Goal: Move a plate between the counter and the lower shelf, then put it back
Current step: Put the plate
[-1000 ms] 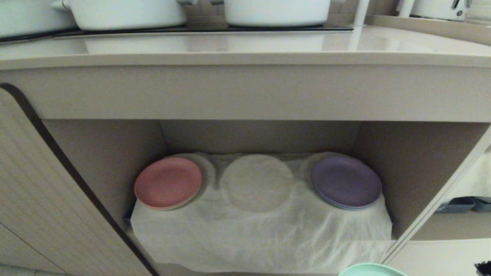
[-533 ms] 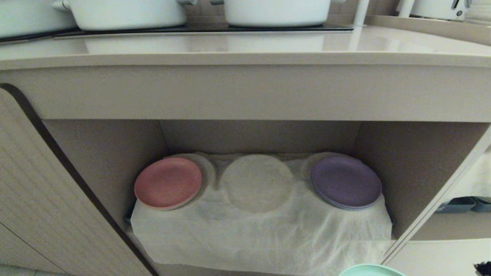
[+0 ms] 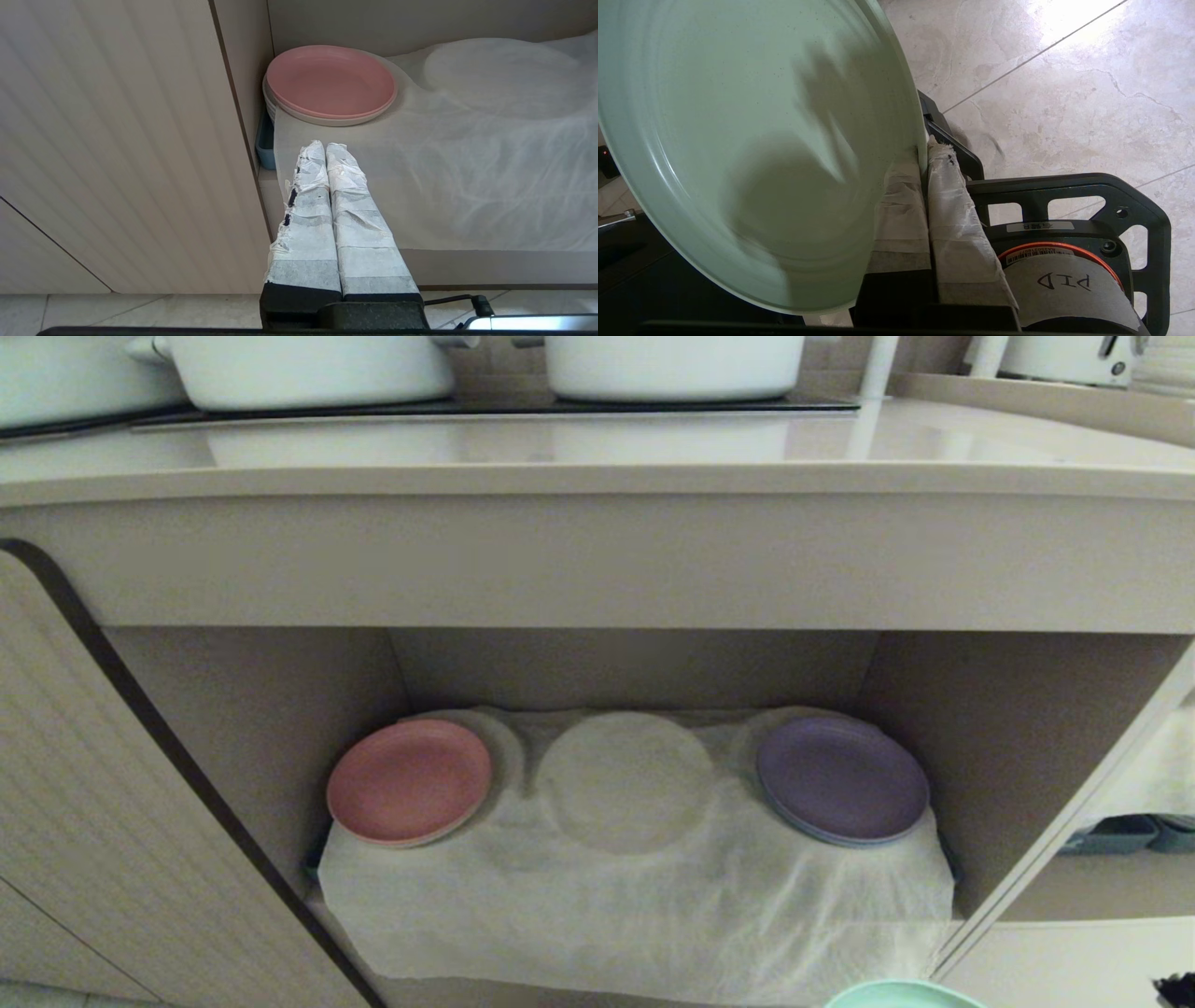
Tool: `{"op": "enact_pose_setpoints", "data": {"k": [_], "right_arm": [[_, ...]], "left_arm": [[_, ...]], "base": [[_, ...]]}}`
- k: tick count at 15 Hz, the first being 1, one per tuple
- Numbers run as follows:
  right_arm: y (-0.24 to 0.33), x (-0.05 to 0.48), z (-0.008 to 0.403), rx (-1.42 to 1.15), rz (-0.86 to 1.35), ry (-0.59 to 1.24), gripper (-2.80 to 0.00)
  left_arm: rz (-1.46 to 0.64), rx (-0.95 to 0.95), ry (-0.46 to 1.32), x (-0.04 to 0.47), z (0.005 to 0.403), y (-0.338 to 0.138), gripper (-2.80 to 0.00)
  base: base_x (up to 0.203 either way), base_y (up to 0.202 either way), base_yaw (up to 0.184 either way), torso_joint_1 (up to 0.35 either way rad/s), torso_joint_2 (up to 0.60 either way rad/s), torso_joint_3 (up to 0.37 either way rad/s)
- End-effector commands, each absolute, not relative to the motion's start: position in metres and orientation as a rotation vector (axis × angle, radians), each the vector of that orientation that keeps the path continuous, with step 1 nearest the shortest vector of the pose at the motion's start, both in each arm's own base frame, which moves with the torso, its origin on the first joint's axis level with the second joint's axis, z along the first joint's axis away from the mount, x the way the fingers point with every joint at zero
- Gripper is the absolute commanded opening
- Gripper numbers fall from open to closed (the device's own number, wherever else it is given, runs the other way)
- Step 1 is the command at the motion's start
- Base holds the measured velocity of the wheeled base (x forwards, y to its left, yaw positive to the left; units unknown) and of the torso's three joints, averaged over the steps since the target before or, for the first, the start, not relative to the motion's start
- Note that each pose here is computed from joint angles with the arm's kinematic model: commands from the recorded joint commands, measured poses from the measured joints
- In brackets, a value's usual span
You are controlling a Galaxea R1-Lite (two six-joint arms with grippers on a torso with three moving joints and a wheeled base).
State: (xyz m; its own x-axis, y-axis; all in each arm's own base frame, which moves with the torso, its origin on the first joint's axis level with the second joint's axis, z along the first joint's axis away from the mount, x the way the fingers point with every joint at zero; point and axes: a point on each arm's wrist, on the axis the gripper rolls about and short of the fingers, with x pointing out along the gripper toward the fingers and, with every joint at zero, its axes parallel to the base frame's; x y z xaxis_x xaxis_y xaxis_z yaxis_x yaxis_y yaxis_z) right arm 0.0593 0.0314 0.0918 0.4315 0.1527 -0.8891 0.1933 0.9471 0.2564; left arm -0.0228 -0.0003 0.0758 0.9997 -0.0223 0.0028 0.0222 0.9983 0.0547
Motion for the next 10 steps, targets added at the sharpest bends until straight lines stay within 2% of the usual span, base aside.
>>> {"op": "enact_pose_setpoints", "data": {"k": [1, 10], "right_arm": [[0.0317, 0.0598, 0.0922, 0.346, -0.029, 1.132, -2.8], [0.0322, 0.0607, 0.0921, 0.349, -0.026, 1.127, -2.8]], "left_arm": [[-0.023, 0.055, -0.003, -0.0227, 0.0759, -0.0003, -2.8], [-0.023, 0.055, -0.004, -0.0228, 0.0758, -0.0003, -2.8]], "base": [[0.0, 0.0, 0.0, 0.0, 0.0, 0.0], [0.0, 0.0, 0.0, 0.0, 0.0, 0.0]]}}
